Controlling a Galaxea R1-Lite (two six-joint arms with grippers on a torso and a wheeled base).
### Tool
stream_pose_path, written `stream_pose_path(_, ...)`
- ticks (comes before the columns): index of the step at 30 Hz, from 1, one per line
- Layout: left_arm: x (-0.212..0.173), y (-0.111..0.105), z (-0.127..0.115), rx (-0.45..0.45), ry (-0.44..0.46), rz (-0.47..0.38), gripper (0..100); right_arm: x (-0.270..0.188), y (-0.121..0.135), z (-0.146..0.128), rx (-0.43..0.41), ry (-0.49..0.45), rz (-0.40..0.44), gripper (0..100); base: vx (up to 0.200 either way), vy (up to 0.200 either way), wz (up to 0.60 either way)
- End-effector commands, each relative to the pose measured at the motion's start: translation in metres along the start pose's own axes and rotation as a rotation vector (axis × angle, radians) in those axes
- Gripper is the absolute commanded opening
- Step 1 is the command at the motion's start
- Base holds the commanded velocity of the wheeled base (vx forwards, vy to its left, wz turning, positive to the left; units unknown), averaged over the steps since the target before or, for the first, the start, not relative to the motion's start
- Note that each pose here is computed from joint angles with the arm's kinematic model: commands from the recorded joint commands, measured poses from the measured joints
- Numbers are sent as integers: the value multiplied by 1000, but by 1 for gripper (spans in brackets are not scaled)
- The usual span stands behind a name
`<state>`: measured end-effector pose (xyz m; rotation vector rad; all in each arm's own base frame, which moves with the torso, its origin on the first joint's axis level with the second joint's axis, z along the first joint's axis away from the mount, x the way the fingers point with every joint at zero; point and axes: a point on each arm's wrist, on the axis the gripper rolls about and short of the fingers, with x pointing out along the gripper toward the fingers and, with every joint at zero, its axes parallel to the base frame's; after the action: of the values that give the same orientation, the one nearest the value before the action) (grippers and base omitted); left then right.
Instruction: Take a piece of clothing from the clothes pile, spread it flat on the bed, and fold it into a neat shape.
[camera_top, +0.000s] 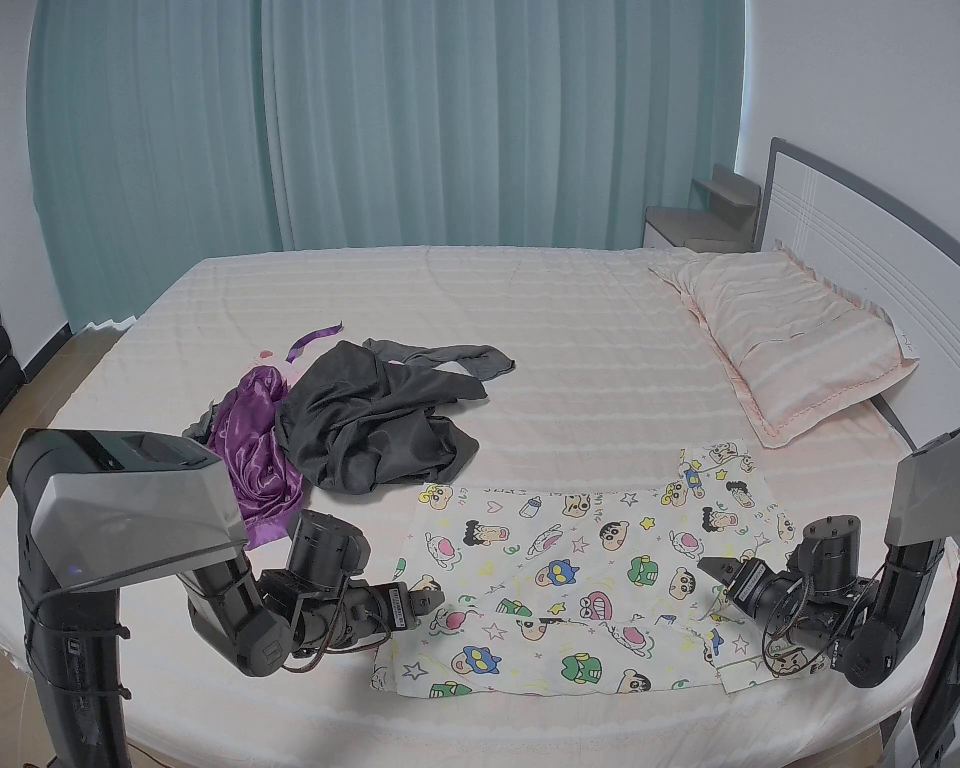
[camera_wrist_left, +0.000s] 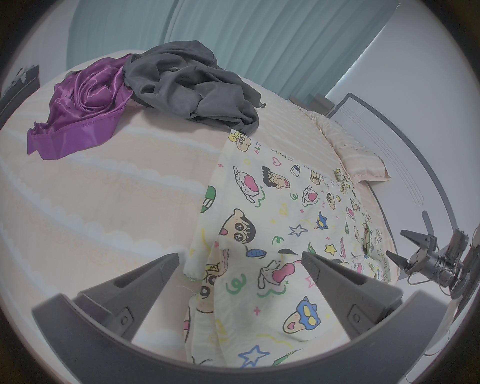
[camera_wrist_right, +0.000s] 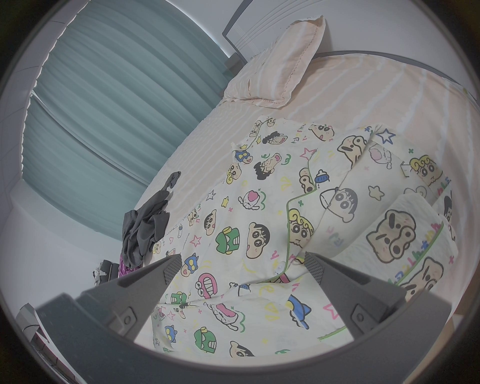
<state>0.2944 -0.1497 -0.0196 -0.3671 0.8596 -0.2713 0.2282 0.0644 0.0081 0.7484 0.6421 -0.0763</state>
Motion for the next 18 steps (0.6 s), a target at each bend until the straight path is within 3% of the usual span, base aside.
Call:
stream_pose_path(1, 10, 5, -9, 4, 24, 5, 100, 0, 0, 0, 0, 2, -1, 100, 0, 0, 0)
stream_pose_path(10, 14, -1, -14, 18, 17, -65, 100, 0, 0, 0, 2, 2, 1, 100, 0, 0, 0)
stream_pose_path(18, 16, -1, -20, 27, 11, -75, 100, 1, 0, -1, 2, 4, -1, 100, 0, 0, 0)
